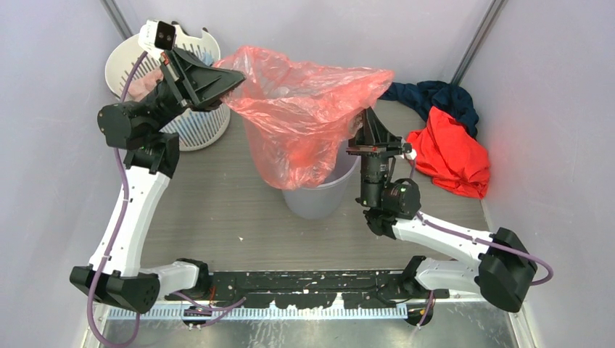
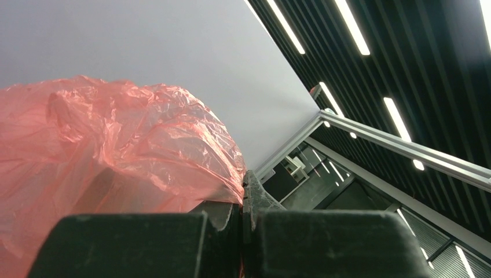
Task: Put the trash bags into the trash bin
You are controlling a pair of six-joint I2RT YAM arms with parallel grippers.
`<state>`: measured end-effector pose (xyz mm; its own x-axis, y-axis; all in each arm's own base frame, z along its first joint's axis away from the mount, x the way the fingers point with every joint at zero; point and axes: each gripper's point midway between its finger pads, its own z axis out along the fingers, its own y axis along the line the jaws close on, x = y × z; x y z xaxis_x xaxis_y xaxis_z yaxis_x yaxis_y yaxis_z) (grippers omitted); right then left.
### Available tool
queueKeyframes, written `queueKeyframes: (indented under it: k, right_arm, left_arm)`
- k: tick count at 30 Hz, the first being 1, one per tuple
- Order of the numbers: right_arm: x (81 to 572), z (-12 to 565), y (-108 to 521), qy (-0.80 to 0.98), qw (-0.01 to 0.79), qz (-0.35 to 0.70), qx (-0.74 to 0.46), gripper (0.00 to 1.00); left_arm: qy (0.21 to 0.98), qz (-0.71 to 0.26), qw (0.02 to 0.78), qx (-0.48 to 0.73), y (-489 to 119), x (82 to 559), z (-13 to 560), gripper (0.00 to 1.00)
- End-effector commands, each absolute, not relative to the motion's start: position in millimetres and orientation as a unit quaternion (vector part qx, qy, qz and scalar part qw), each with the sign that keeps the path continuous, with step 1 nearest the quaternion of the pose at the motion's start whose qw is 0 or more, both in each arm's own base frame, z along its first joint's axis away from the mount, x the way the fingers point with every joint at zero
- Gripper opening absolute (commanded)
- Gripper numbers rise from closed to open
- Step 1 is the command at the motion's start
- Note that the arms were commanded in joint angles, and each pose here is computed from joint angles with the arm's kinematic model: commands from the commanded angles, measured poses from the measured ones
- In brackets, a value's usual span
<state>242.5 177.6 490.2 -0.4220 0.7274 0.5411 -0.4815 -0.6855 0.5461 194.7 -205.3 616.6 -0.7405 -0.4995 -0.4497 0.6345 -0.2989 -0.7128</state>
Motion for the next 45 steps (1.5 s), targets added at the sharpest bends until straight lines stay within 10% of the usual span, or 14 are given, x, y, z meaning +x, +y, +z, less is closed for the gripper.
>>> queueKeyframes:
  k: [1, 19, 34, 45]
  right_arm:
    - [236, 522, 170, 0.131, 0.372, 0.846, 0.359, 0.21]
    - [196, 581, 198, 0.661, 0.476, 0.574, 0.087, 0.01]
    - [310, 530, 240, 0.766, 0.404, 0.498, 0.039, 0.01]
    - [191, 670, 217, 0.525, 0.557, 0.633, -0.118, 0.01]
  left_arm:
    - [0.481, -0.787, 0.372, 0.104, -204, 175, 616, 0.00]
    - [0.617, -0.677, 0.392, 0.087, -220, 250, 575, 0.00]
    - [0.572, -0.721, 0.389, 0.046, -224, 383, 628, 0.00]
    - [0.480, -0.731, 0.460, 0.152, -206, 260, 677, 0.00]
